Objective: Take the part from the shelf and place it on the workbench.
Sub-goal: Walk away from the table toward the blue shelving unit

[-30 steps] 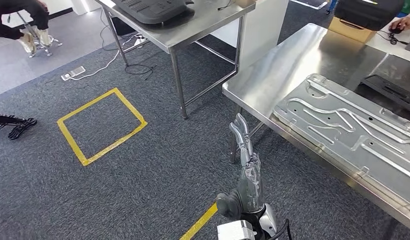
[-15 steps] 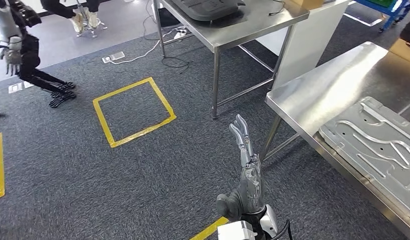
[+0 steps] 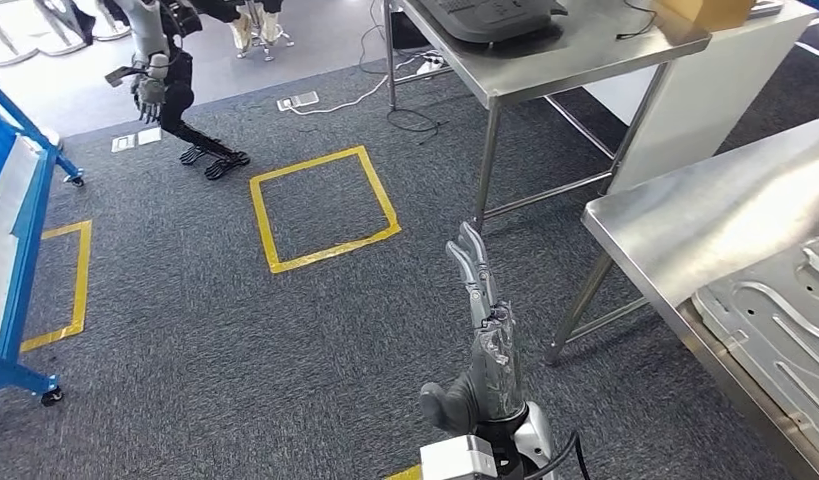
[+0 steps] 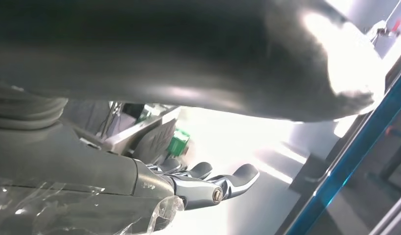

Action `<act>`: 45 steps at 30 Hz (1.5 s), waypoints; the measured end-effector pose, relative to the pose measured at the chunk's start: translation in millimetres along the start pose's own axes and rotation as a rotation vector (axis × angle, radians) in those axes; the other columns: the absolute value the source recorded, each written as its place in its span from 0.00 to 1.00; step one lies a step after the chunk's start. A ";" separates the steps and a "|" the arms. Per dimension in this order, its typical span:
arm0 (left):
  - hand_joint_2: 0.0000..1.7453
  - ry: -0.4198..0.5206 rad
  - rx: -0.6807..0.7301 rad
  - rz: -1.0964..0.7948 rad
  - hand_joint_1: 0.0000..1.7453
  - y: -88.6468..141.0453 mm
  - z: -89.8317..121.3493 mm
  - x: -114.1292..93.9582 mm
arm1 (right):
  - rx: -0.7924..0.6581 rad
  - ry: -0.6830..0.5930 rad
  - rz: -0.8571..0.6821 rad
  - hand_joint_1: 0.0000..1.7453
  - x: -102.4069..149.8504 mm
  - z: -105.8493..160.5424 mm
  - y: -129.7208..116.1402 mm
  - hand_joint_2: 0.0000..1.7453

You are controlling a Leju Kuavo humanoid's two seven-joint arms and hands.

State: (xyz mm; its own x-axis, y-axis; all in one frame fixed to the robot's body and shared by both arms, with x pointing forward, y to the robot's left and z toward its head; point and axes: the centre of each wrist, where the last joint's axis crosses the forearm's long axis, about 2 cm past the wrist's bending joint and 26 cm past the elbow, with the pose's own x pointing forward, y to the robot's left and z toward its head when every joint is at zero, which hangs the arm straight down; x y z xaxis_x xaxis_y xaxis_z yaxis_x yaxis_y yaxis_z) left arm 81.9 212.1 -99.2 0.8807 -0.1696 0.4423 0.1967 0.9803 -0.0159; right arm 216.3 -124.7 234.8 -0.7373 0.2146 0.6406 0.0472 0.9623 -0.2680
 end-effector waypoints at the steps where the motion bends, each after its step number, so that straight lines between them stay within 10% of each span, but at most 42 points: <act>1: 0.00 -0.001 0.000 -0.001 0.00 -0.4 -0.1 0.7 | 0.002 0.000 0.003 0.00 0.2 -0.6 -0.2 0.00; 45: 0.00 0.020 0.032 -0.025 0.00 -15.8 1.0 3.8 | 0.040 0.006 0.022 0.00 1.1 -0.4 -6.4 0.00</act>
State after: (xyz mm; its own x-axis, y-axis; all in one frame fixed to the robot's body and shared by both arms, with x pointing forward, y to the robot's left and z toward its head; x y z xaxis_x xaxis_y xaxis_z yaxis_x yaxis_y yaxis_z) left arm 81.6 196.1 -96.3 0.8841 -0.1962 0.4241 0.2056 0.9783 0.0241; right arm 215.4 -130.5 237.5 -0.7323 0.2371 0.6384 0.0369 0.9499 -0.3105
